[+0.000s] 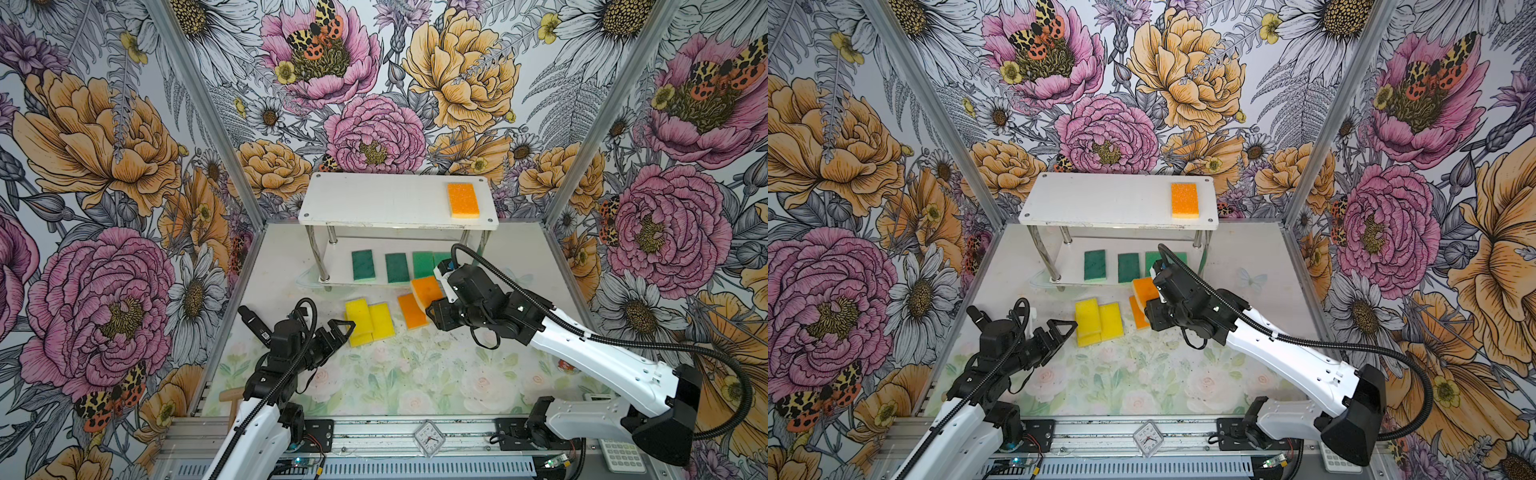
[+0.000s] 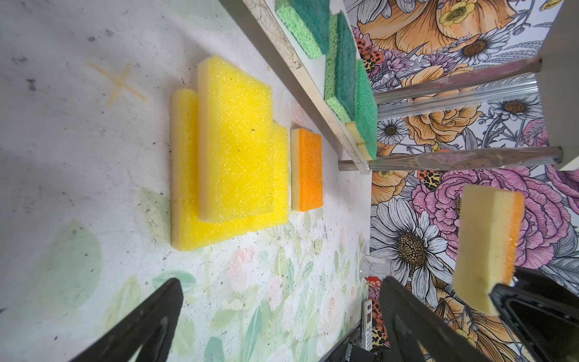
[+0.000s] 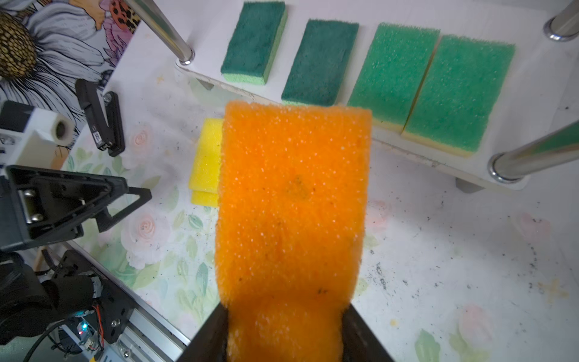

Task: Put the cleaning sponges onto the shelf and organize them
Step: 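Lift the orange sponge with the right gripper, then carry the orange sponge with the right gripper over the top shelf beside the first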

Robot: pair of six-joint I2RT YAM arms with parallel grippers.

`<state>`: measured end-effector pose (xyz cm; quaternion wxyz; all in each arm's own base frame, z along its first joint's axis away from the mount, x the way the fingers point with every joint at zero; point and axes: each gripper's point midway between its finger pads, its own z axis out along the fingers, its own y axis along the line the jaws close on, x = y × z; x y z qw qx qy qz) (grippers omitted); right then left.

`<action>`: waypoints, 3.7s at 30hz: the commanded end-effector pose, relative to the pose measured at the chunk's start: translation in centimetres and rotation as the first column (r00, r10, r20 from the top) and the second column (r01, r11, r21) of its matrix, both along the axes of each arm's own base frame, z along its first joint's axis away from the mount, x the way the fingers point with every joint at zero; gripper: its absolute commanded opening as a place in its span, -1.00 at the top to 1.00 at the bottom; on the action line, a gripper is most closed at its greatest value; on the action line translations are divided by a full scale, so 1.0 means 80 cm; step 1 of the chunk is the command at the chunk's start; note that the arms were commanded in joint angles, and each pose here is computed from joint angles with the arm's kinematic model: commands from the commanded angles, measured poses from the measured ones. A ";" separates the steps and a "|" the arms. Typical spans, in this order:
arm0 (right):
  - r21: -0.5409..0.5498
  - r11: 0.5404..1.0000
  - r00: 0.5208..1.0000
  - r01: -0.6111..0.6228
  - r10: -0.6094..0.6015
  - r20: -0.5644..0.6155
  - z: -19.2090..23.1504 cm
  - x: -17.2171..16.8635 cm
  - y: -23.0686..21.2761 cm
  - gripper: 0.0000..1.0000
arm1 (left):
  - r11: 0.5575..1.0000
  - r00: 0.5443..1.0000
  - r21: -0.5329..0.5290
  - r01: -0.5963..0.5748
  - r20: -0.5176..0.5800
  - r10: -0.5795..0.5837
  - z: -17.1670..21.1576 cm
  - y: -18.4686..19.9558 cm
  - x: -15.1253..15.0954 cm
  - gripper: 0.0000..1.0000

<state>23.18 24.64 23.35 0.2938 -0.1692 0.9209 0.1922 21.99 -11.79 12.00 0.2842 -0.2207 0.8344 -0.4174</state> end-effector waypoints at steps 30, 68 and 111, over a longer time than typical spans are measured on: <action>0.105 0.989 0.967 -0.101 0.072 0.242 0.203 -0.012 -0.007 0.02 | 1.000 1.000 0.002 0.006 0.028 -0.006 0.006 0.001 0.001 -0.98; 0.130 0.940 0.853 0.316 -0.341 0.395 0.277 0.184 -0.021 -0.01 | 1.000 0.999 -0.008 0.004 0.036 -0.003 0.009 0.001 0.000 -0.98; 0.030 0.909 0.843 0.416 -0.398 0.361 0.218 0.239 -0.016 -0.01 | 1.000 0.999 -0.012 -0.006 0.036 0.006 0.007 0.004 -0.006 -0.98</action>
